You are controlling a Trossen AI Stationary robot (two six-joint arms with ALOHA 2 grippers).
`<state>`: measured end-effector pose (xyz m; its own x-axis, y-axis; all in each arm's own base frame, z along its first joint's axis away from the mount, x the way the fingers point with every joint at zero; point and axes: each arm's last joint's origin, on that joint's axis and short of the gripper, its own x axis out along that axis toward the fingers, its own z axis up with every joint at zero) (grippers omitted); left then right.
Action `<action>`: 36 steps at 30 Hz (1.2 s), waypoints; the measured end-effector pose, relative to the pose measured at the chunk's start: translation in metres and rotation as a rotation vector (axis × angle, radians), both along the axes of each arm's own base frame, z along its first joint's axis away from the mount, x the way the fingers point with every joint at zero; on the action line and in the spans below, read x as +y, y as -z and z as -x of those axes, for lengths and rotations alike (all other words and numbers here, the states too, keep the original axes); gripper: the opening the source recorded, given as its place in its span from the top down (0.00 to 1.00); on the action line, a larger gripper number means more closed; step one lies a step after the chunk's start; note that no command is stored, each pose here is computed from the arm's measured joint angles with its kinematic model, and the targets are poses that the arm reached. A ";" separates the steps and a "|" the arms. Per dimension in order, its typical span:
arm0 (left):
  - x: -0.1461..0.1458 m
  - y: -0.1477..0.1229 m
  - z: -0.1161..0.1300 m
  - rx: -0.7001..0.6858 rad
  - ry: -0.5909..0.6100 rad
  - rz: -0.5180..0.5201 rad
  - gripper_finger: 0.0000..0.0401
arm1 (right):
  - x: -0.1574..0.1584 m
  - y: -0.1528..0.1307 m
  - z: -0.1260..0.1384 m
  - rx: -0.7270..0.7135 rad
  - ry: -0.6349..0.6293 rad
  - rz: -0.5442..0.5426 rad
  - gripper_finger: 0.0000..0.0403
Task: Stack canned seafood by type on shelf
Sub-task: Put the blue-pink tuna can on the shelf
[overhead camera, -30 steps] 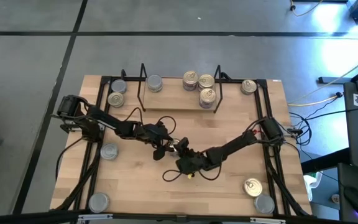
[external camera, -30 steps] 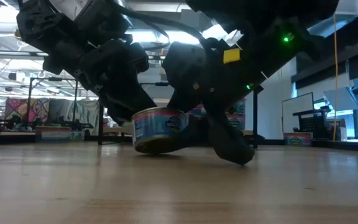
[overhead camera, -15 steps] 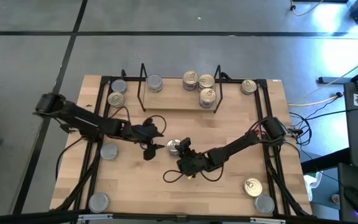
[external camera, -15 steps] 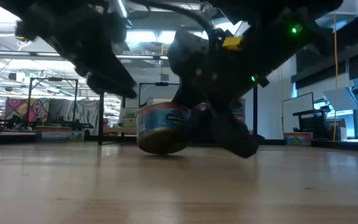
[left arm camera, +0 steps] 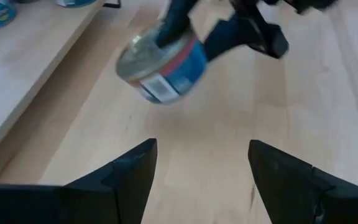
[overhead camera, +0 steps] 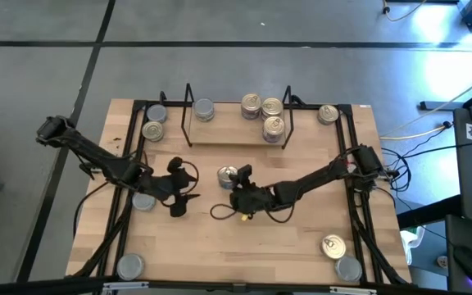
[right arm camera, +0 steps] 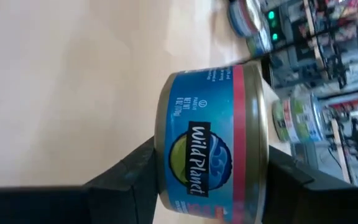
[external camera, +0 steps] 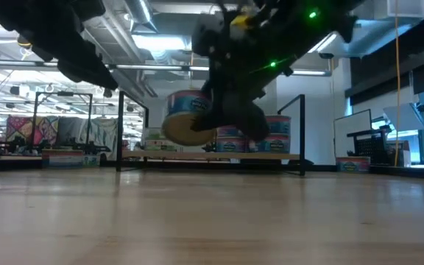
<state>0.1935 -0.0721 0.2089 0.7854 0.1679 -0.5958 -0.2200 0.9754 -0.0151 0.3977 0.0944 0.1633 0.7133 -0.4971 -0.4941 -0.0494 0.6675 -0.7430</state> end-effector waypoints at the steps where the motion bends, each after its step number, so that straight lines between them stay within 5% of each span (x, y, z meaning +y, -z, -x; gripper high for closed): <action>1: -0.001 0.000 0.001 0.002 -0.003 -0.011 0.37 | -0.004 -0.001 -0.001 0.006 0.013 0.004 0.51; 10: -0.005 0.003 0.002 -0.040 -0.117 -0.076 0.37 | -0.056 -0.035 -0.016 0.158 0.195 0.122 0.52; 23: 0.003 0.028 0.011 -0.004 -0.151 -0.076 0.37 | -0.149 -0.030 -0.004 0.200 0.486 -0.071 0.52; 36: 0.003 0.028 0.011 -0.002 -0.146 -0.082 0.37 | -0.177 -0.026 0.001 0.214 0.519 -0.156 0.51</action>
